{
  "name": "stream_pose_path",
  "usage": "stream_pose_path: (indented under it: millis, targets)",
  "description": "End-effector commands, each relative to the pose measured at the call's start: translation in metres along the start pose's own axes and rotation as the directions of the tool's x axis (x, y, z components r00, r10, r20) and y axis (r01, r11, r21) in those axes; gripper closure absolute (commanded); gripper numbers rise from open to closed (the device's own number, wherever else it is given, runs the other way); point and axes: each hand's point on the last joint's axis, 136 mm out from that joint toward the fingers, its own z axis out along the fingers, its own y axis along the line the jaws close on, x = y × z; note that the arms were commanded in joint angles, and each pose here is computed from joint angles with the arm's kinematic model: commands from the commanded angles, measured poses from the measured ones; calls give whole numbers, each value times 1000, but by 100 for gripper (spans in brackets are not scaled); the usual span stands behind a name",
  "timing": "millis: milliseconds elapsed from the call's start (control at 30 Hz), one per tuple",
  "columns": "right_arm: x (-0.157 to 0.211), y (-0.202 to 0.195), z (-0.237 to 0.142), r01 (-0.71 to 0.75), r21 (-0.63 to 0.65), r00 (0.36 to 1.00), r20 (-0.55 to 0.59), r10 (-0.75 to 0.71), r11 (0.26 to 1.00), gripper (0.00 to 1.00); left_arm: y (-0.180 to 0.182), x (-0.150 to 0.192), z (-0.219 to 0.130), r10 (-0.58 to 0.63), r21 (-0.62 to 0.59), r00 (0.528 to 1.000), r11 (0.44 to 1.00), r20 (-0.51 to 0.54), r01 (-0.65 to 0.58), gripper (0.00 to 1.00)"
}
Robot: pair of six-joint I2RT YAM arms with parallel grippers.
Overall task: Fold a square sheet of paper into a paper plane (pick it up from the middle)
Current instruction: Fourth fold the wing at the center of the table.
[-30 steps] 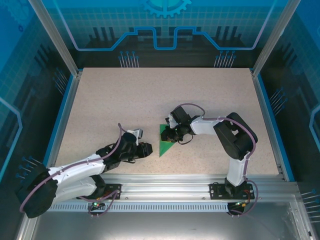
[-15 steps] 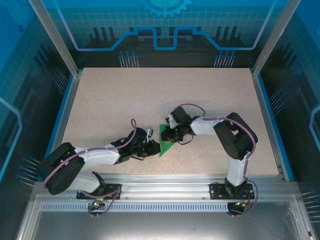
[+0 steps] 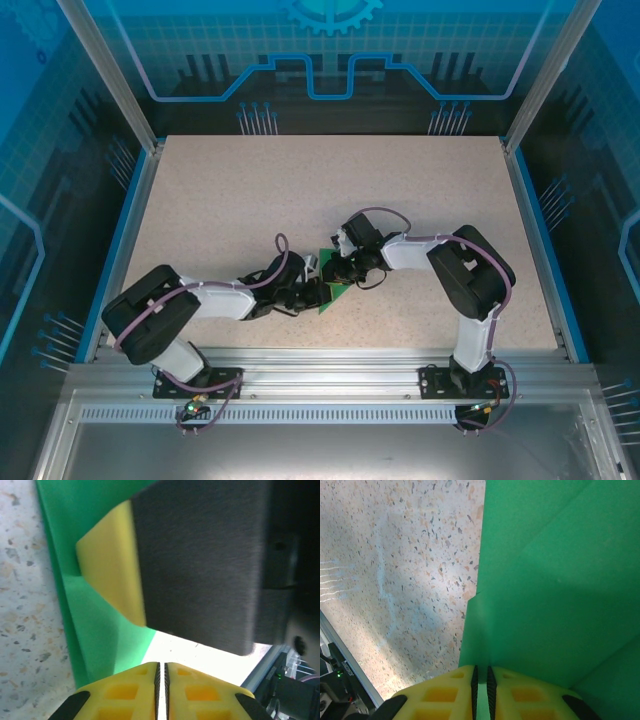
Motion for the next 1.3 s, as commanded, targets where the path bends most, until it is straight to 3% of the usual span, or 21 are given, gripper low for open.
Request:
stream_pose_path:
  millis: [0,300,767,1267]
  targets:
    - [14,-31,9,-54,90,998,-30,57,994,84,3,1,6,-14,4,1000,1000,-20,14,86]
    - [15,-34,9,-53,106,998,-32,57,993,84,22,20,10,-69,8,995,998,-67,70,85]
    - [14,-41,11,-57,137,998,-33,62,989,84,56,49,-1,-135,-98,983,988,-127,123,85]
    - [13,-40,10,-53,144,998,-37,59,988,84,84,89,-17,-173,-244,938,965,-299,100,86]
